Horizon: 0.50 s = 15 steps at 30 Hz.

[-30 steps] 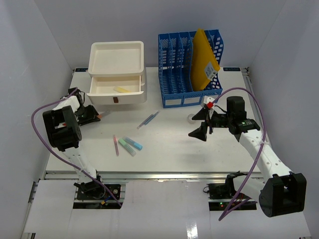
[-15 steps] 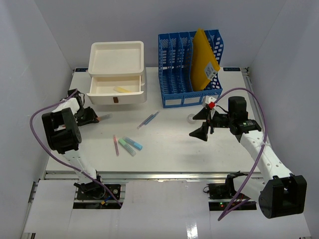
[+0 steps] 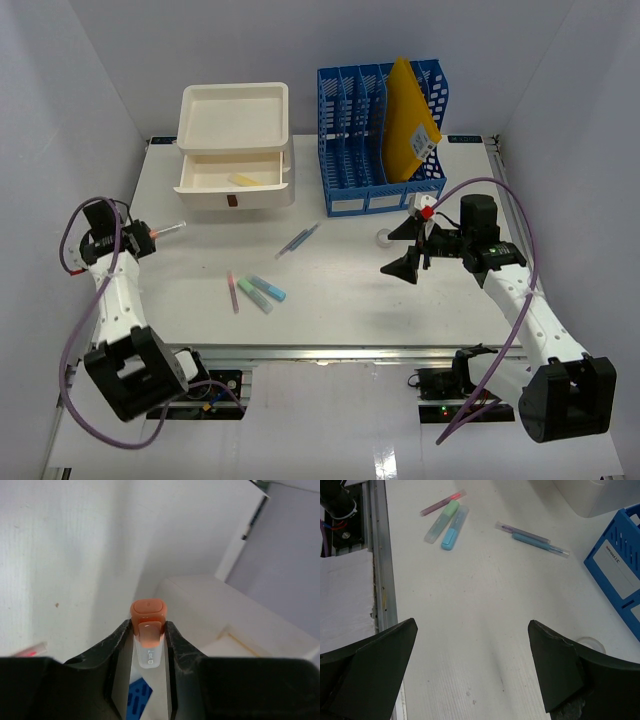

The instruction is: Organize the desk

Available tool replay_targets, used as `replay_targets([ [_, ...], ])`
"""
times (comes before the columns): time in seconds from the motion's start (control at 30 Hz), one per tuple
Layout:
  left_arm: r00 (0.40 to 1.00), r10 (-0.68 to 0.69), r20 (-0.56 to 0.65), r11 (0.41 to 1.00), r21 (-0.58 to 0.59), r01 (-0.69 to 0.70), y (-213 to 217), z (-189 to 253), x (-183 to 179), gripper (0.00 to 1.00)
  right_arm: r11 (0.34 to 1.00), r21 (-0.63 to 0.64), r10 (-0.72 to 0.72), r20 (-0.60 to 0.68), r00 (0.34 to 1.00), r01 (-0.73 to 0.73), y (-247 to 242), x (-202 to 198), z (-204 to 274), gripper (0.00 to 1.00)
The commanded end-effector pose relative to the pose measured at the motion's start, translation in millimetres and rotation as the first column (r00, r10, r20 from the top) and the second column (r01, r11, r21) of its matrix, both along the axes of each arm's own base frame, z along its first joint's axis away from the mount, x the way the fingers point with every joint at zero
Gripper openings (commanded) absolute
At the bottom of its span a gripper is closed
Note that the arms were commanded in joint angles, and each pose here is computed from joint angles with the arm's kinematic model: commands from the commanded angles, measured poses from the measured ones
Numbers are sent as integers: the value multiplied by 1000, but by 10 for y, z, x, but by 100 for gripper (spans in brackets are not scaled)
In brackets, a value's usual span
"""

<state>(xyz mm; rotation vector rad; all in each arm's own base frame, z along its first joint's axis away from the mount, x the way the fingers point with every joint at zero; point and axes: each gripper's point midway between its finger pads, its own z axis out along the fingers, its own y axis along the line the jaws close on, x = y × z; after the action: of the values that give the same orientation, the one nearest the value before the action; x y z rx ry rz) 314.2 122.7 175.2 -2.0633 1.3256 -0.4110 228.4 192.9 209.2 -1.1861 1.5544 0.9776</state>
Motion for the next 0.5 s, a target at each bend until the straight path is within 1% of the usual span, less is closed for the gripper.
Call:
replay_targets([
  [0.0,988,-75,138,996,62,67,-143,446,-33,0,1000,22,5,47,999,-6,-14,2,74,98],
  [0.13,947,-191,259,979,124,164,-329,985,21,0,1000,22,-2,52,999,1,-29,7,66,98],
  [0.27,896,-266,356,959,194,207,-475,1532,98,0,1000,22,-4,54,999,2,-35,12,55,98],
  [0.33,868,-326,375,944,175,279,-657,1589,257,0,1000,24,-3,51,999,2,-33,14,44,98],
  [0.4,830,-398,391,918,182,354,-909,1662,446,0,1000,24,-4,49,999,3,-34,17,38,98],
  [0.47,819,-435,374,901,180,395,-1065,1624,670,0,1000,23,-5,50,999,4,-39,19,31,98],
])
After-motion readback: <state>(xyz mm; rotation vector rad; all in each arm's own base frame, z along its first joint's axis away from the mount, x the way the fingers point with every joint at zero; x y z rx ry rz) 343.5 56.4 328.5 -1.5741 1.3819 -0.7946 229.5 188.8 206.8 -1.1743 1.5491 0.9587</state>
